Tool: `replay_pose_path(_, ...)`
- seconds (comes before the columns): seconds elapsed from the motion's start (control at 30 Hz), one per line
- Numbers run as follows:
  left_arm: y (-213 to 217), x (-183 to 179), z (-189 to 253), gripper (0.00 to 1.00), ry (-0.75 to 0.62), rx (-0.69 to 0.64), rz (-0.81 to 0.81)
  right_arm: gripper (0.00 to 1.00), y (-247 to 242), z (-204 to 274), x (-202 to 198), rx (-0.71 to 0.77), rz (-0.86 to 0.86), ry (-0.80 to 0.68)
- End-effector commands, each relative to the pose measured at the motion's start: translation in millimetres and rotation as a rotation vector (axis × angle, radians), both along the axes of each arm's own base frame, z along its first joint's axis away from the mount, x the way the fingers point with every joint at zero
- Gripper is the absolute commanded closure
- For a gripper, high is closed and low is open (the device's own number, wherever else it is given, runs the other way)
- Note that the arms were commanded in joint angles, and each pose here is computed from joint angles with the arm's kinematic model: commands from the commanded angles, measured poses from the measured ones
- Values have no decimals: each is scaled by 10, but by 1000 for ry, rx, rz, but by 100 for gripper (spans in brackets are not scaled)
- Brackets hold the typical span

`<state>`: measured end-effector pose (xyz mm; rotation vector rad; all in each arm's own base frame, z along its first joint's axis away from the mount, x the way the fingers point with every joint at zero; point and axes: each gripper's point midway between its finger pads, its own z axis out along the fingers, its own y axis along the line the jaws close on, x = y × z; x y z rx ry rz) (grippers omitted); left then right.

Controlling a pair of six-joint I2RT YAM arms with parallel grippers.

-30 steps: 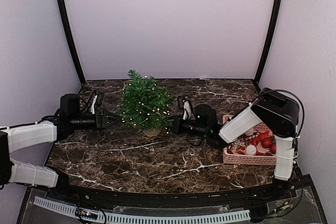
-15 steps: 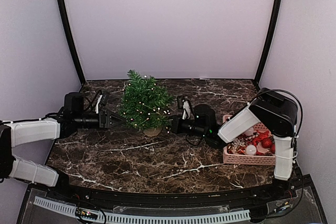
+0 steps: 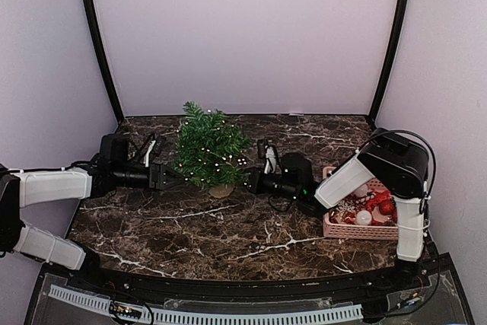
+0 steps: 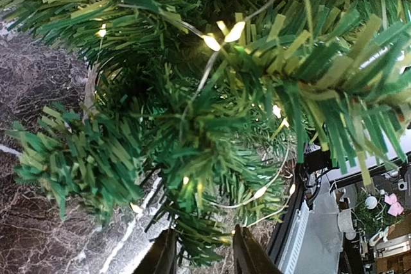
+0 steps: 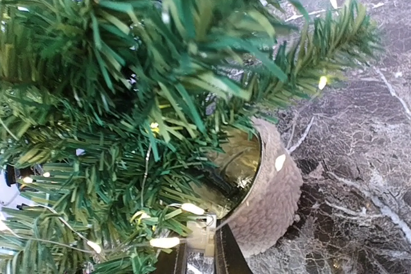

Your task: Decorate the small christmas tree

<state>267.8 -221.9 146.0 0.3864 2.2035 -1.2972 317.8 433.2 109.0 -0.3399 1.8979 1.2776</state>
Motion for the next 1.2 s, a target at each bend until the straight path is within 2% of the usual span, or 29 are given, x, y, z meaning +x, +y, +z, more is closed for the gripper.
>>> replay_pose_path(0.0,-34,24,65,73,-21,9,-13,91,17,98,79,51,-17,-25)
replay_pose_path(0.23,-40,43,88,98,-35,16,-12,91,26,95,88,80,-20,-10)
replay_pose_path(0.27,-43,45,92,99,-37,17,-13,91,29,100,91,87,-21,-9)
replay_pose_path(1.17,-81,26,108,100,-50,25,-33,89,223,17,258,78,-20,-1)
